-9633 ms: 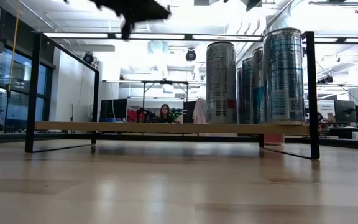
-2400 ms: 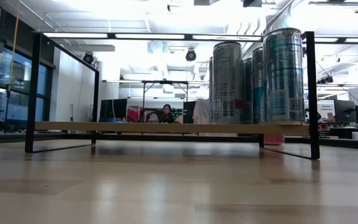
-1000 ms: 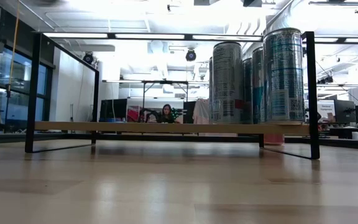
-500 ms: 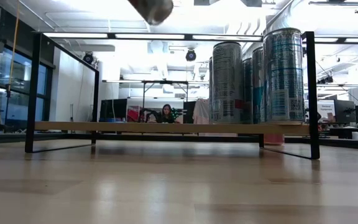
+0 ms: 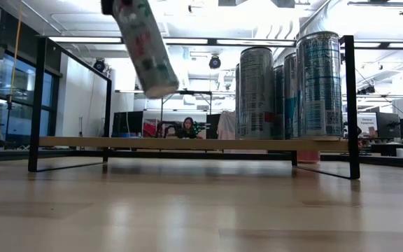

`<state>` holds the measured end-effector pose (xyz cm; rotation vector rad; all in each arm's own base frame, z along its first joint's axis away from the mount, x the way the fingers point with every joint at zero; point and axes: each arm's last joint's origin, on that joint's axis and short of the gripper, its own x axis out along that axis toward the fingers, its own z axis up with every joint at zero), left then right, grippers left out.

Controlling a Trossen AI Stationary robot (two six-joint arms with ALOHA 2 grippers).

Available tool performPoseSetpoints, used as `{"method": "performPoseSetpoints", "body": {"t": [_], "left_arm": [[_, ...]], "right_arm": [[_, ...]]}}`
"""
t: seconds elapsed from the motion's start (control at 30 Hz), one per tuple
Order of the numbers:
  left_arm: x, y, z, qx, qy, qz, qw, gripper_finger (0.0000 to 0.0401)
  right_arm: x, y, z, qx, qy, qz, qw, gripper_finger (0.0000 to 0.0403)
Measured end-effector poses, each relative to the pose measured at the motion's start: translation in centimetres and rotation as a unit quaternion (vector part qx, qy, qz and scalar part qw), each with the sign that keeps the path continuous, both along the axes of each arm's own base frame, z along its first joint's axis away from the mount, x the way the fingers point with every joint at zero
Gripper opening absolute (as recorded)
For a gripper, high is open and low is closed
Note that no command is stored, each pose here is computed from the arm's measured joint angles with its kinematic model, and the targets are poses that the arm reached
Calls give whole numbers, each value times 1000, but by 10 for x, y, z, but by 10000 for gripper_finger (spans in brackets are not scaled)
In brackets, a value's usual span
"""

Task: Place canned beverage on shelf
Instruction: Put the black soda can aligned with the other black soda can on the shelf

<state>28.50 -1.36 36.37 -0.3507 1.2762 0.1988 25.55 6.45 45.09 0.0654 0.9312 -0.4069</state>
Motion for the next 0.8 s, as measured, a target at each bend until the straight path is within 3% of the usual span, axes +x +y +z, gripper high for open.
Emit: {"method": "performPoseSetpoints", "body": {"t": [0.3, 0.8], "left_arm": [[46, -6, -16, 46, 78, -86, 992, 174], [57, -4, -27, 60, 105, -118, 986, 200]], "right_arm": [[-4, 11, 1, 7, -5, 12, 1000, 298], [-4, 11, 1, 12, -8, 6, 1000, 298]]}}
